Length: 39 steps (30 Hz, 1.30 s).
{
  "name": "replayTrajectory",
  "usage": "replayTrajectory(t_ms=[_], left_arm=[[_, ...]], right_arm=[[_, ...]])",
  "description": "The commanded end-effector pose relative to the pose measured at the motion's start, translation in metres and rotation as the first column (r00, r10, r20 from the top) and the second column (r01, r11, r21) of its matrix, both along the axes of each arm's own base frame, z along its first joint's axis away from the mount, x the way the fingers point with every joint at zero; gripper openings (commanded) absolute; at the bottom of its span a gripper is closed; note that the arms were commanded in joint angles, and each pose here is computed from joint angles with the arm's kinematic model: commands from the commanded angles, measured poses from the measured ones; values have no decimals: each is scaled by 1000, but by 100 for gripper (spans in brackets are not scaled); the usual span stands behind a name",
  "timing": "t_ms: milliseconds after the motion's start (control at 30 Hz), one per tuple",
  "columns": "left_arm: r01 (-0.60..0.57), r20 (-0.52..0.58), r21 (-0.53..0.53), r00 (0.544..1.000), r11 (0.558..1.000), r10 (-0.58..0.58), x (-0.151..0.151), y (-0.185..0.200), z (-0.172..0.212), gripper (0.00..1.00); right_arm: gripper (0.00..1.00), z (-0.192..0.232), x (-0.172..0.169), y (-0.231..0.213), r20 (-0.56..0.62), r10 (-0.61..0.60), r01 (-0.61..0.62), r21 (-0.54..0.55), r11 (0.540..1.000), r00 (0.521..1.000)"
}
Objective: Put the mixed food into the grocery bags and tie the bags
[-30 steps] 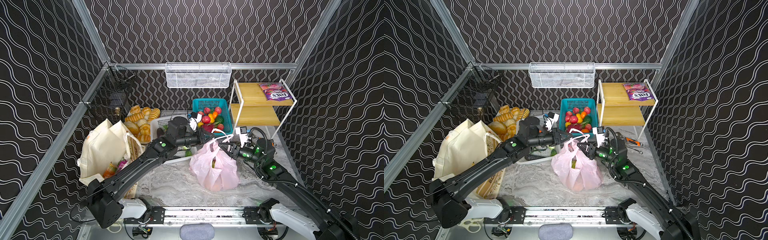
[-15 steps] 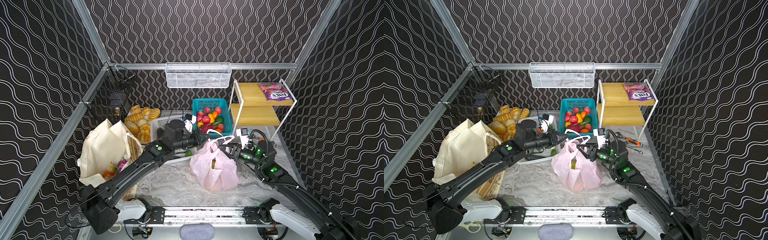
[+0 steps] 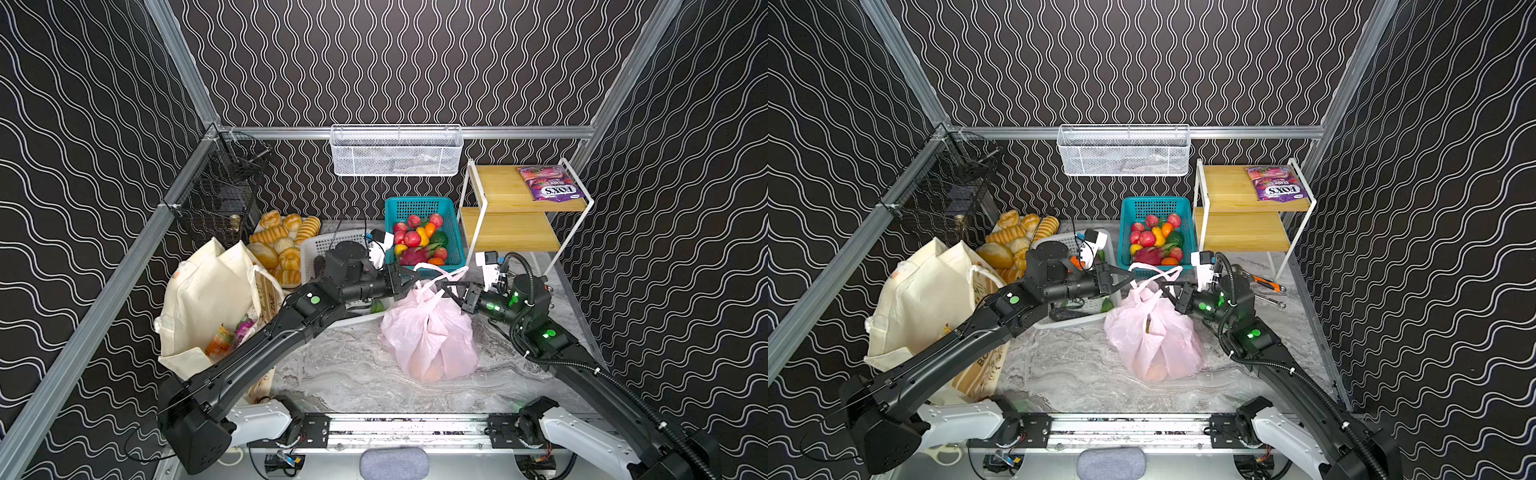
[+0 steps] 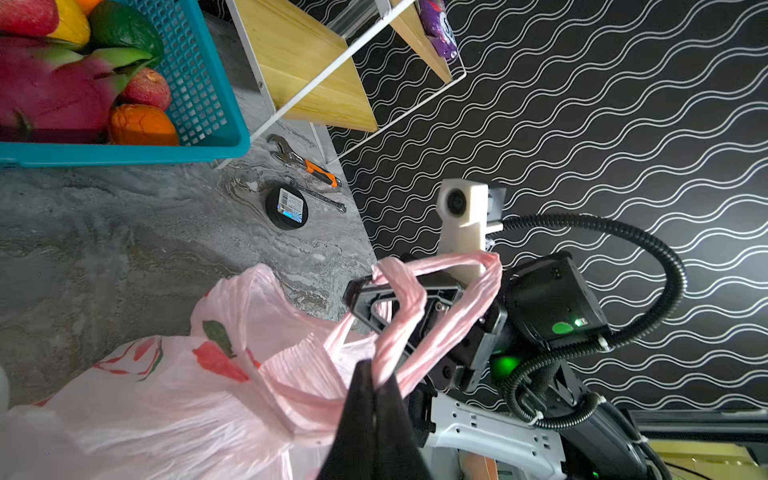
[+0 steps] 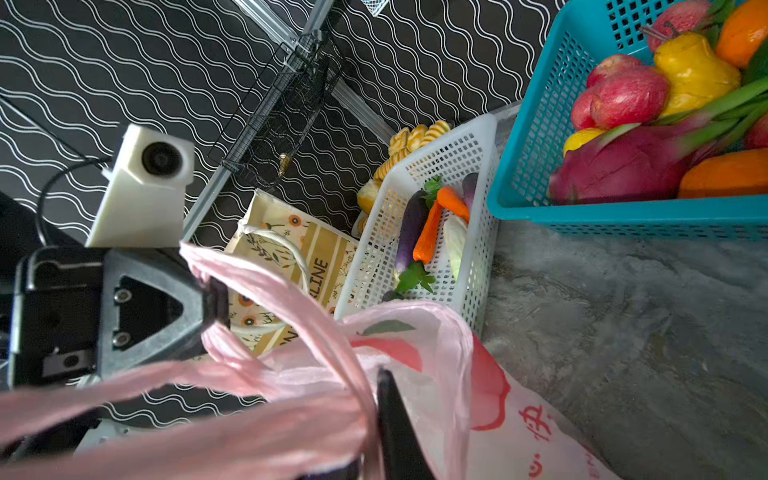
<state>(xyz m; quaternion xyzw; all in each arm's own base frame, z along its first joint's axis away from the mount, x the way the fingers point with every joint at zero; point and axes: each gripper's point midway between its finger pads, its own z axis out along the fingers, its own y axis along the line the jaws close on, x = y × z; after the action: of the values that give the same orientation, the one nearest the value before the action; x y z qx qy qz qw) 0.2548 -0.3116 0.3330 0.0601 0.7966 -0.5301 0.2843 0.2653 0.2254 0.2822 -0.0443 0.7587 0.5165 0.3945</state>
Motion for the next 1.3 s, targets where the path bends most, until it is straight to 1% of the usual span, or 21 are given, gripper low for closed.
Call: replayTrajectory(t_ms=[0, 100, 167, 233, 333, 400, 467, 533, 633, 700, 733, 800, 900, 967, 1033, 1067, 1133, 1167, 1200, 1233, 1267], left_arm=[[43, 12, 39, 999, 998, -44, -12, 4, -9, 0], [78, 31, 15, 996, 997, -79, -21, 4, -5, 0], [124, 44, 23, 991, 992, -125, -29, 1, -6, 0], [184, 26, 52, 982, 982, -185, -40, -6, -17, 0], [229, -21, 91, 973, 969, -228, -55, -15, -40, 0], [217, -29, 99, 976, 971, -216, -59, -14, -49, 0], [162, -39, 114, 987, 980, -159, -56, -6, -58, 0], [124, -46, 89, 992, 988, -120, -57, -2, -63, 0], [121, -52, 40, 991, 992, -119, -63, -3, -68, 0], [134, -55, 78, 990, 988, -130, -65, 0, -74, 0], [140, -51, 100, 989, 985, -136, -66, 1, -75, 0], [136, -27, 123, 991, 983, -134, -63, 1, -69, 0], [120, 46, 108, 991, 987, -125, -54, -4, -43, 0], [110, 90, 90, 989, 990, -118, -48, -8, -26, 0], [112, 132, 77, 984, 991, -121, -43, -13, -10, 0], [115, 148, 78, 981, 990, -125, -40, -16, -4, 3], [101, 170, 96, 979, 990, -116, -34, -18, 4, 20], [100, 193, 105, 974, 989, -119, -33, -18, 11, 22], [88, 218, 129, 969, 988, -115, -30, -16, 16, 28], [65, 235, 157, 967, 985, -101, -27, -12, 20, 36], [34, 266, 188, 960, 982, -84, -24, -6, 26, 48]], right_arm=[[11, 11, 4, -3, -28, -36, 38, 52, 998, 999], [10, 9, 5, -2, -43, -34, 36, 34, 999, 998], [9, 9, 3, 0, -42, -16, 17, 28, 999, 999], [9, 8, 2, 1, -53, -3, 4, 24, 1000, 999], [9, 10, 1, 4, -54, 17, -16, 22, 1000, 998], [10, 10, 1, 4, -53, 16, -15, 11, 1000, 998], [11, 8, 2, 2, -52, 7, -7, -2, 1000, 999], [12, 4, 2, 2, -58, 6, -7, -14, 1000, 998], [12, -2, 4, 0, -85, -9, 6, -36, 999, 996], [12, -4, 5, 0, -95, -12, 8, -34, 999, 995], [15, -2, 3, 3, -89, 9, -12, -24, 1000, 996], [27, -1, -3, 8, -71, 69, -71, -31, 997, 995], [44, -7, -9, 7, -41, 100, -104, -108, 989, 994], [49, -7, -16, 7, 1, 133, -132, -140, 981, 991], [54, -4, -23, 7, 69, 175, -163, -155, 974, 982], [56, -2, -27, 8, 107, 193, -175, -161, 971, 975], [59, -2, -29, 7, 161, 204, -175, -179, 968, 966], [59, -3, -29, 6, 178, 205, -169, -197, 966, 963], [61, -3, -28, 4, 192, 203, -160, -218, 963, 960], [63, -3, -27, 3, 196, 204, -156, -235, 959, 959], [65, -4, -25, 1, 195, 190, -137, -256, 957, 962]])
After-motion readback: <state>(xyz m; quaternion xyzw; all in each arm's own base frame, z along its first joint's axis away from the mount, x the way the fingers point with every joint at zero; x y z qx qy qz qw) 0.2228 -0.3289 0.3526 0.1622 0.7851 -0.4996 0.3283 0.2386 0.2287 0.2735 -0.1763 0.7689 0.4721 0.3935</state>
